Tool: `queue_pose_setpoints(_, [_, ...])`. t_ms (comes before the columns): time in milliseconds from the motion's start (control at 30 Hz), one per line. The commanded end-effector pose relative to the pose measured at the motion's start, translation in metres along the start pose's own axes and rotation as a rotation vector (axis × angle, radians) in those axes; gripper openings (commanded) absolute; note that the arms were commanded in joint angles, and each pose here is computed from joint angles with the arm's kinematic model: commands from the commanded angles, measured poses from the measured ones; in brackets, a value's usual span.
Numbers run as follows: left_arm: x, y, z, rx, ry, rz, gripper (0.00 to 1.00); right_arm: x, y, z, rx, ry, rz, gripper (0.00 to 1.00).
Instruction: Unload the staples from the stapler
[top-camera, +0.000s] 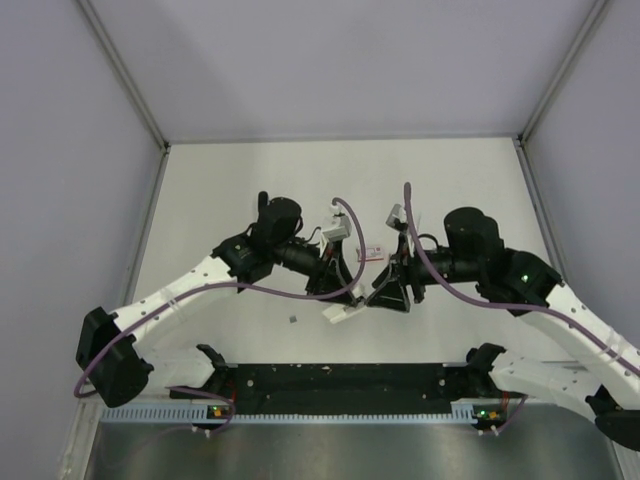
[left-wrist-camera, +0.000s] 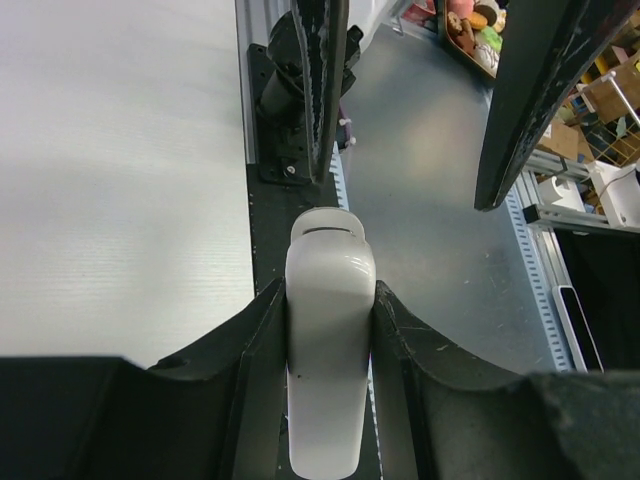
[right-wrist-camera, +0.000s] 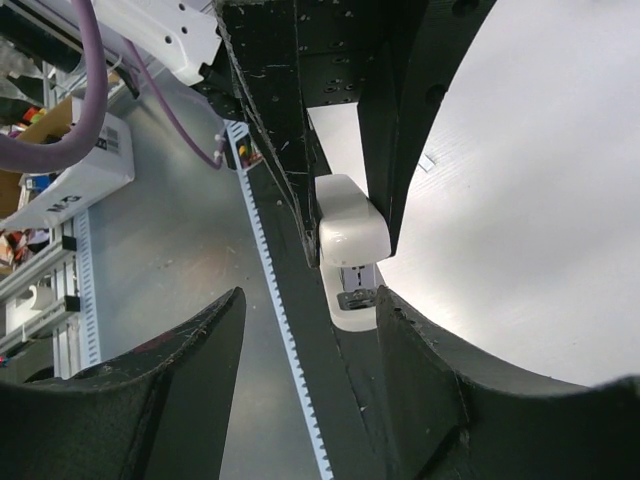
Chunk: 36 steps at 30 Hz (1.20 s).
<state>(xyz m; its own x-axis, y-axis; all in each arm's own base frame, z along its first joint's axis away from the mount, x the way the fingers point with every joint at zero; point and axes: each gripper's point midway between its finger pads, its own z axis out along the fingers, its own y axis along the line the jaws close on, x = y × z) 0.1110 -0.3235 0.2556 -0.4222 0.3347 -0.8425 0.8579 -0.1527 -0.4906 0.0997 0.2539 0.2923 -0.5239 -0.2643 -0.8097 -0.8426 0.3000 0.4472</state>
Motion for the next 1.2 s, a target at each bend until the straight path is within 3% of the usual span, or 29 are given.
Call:
queue_pose_setpoints(0, [-0.025,-0.017,-0.003,0.044,-0.075,0.077,0.00,-0.010,0.002,0.009,-0.045,-0.030,-0.028,0.54])
queue_pose_setpoints(400, [-0.041,-0.028,-0.005,0.076,-0.104,0.106,0.00,0.000,-0.010,0.018,-0.025,-0.004,-0.020,0.45])
queue_pose_setpoints(667, [-0.051,-0.032,-0.006,0.080,-0.128,0.117,0.00,0.011,-0.008,0.020,-0.056,0.019,-0.013,0.26])
queue_pose_setpoints(800, [-0.062,-0.039,-0.009,0.090,-0.164,0.155,0.00,0.014,-0.005,0.018,-0.068,0.013,-0.012,0.01])
queue_pose_setpoints(967, [-0.080,-0.039,-0.013,0.029,-0.233,0.180,0.00,0.017,0.000,0.016,-0.095,-0.009,0.001,0.00])
queue_pose_setpoints(1167, [-0.112,-0.043,-0.025,-0.048,-0.403,0.226,0.00,0.023,0.004,0.015,-0.118,-0.053,0.042,0.00])
